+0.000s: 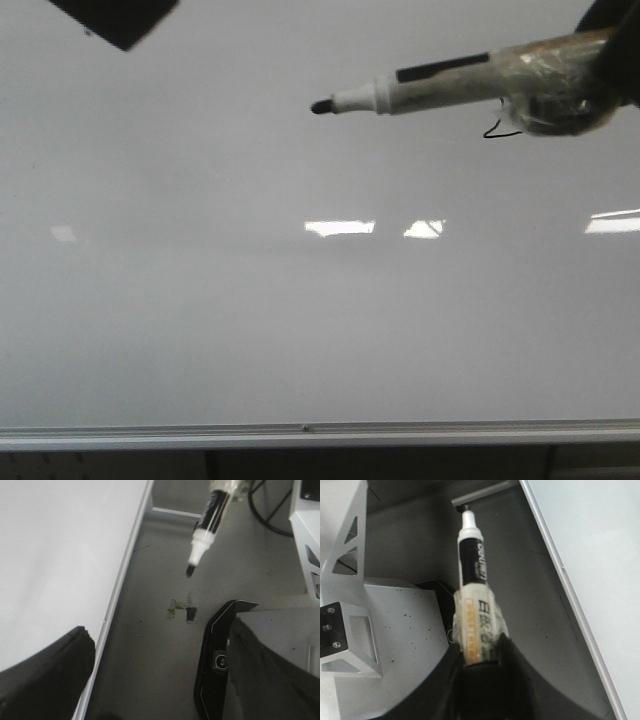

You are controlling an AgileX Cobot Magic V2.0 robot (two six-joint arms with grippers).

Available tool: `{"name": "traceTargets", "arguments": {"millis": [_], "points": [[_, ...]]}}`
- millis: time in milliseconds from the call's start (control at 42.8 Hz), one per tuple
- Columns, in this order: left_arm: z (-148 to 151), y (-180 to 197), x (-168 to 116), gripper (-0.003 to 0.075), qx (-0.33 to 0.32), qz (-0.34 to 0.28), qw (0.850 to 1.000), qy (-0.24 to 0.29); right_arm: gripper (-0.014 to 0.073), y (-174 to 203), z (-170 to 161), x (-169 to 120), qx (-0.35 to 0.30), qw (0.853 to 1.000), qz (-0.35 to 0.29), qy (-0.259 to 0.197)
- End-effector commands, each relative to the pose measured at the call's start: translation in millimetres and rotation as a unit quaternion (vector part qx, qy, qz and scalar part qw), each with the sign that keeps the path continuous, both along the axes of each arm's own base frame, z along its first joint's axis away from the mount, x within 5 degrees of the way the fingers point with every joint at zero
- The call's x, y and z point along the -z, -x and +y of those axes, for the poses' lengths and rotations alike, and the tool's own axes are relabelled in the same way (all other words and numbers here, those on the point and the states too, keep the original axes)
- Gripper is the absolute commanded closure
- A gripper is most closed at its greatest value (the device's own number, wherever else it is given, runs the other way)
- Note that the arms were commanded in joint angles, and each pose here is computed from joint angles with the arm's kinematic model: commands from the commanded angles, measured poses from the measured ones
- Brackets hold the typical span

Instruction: Write number 2 on whiteboard

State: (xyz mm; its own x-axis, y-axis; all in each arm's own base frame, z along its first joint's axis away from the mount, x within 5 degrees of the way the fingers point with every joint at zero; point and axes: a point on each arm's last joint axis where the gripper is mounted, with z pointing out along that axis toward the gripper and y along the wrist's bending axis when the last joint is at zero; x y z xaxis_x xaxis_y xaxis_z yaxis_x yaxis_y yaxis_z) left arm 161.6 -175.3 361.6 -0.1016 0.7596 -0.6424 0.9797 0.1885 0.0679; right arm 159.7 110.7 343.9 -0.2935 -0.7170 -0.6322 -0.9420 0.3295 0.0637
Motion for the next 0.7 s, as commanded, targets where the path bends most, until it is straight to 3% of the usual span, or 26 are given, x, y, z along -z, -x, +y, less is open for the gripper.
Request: {"name": "traceTargets", "arguments": {"millis": [0,234,444,678], "points": [[-23,4,-13,0.0188,0.029,-0.017,0.999,0.041,0.0592,4,4,-16,-0.012,0.999,-0.028,-0.039],[-69,1,-8,0.0188,0.074,-0.02,0.996,0.047,0.0592,4,4,-16,-0.012,0.999,-0.028,-0.039],[-90,-3,2,0.0207,0.089,-0.007,0.995,0.035,0.0592,4,4,-16,-0.012,0.999,-0.028,-0.039],[-92,-2,3,0.0513,0.093,-0.004,0.995,0.033,0.0591,4,4,-16,-0.012,0.999,-0.028,-0.039]]}}
